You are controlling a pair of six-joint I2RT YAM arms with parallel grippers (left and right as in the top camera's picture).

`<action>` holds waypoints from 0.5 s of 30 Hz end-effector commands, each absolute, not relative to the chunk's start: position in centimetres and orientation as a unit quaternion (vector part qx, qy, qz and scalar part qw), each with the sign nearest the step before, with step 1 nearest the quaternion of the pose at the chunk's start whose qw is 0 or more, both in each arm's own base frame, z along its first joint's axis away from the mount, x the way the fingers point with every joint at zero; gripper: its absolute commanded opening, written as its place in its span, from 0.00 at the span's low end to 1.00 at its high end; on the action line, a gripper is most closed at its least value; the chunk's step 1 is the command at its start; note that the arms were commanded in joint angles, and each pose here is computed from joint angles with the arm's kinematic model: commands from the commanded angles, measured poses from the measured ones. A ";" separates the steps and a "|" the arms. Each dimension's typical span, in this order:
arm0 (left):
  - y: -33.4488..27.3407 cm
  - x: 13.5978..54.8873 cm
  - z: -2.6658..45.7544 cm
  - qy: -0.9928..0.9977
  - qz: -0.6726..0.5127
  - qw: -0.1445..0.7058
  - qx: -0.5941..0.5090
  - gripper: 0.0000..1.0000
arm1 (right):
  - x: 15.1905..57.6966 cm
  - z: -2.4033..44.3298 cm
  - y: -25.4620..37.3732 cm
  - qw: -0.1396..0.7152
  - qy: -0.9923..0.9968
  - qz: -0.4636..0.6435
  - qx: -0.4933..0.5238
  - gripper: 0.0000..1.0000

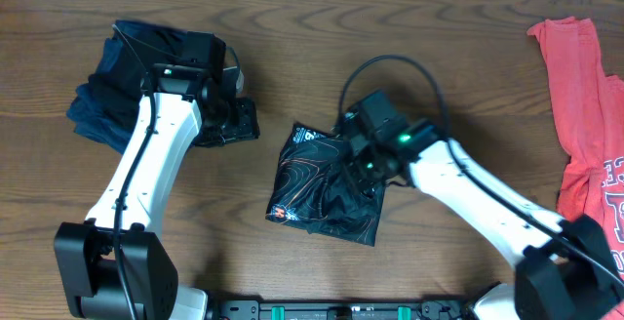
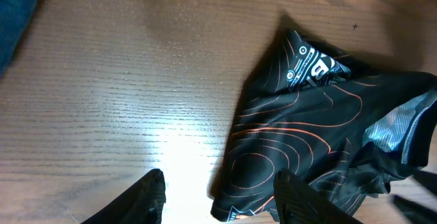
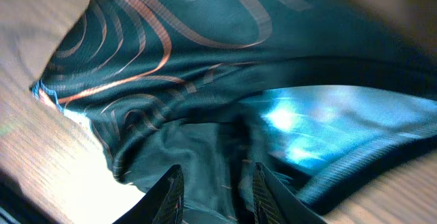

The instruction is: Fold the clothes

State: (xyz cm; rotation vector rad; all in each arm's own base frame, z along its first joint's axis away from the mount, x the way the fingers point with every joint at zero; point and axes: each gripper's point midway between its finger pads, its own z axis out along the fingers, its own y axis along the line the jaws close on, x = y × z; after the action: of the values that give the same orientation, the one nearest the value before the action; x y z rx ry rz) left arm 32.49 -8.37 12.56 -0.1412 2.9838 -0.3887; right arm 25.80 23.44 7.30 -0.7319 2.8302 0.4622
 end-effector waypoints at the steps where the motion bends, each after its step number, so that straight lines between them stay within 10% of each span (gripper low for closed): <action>1: -8.2 32.0 11.9 0.990 -0.124 0.050 -0.049 0.53 | 24.4 5.4 24.3 0.059 0.948 0.152 -0.273 0.32; 15: -8.2 31.9 11.9 0.990 -0.123 0.050 -0.049 0.53 | 23.2 3.8 24.2 0.021 0.957 0.137 -0.255 0.01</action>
State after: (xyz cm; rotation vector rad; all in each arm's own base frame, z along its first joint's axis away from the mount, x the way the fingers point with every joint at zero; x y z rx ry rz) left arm 32.30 -8.34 12.53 -0.1430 2.9918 -0.3874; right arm 23.70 24.24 3.24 -0.8001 2.9598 0.4198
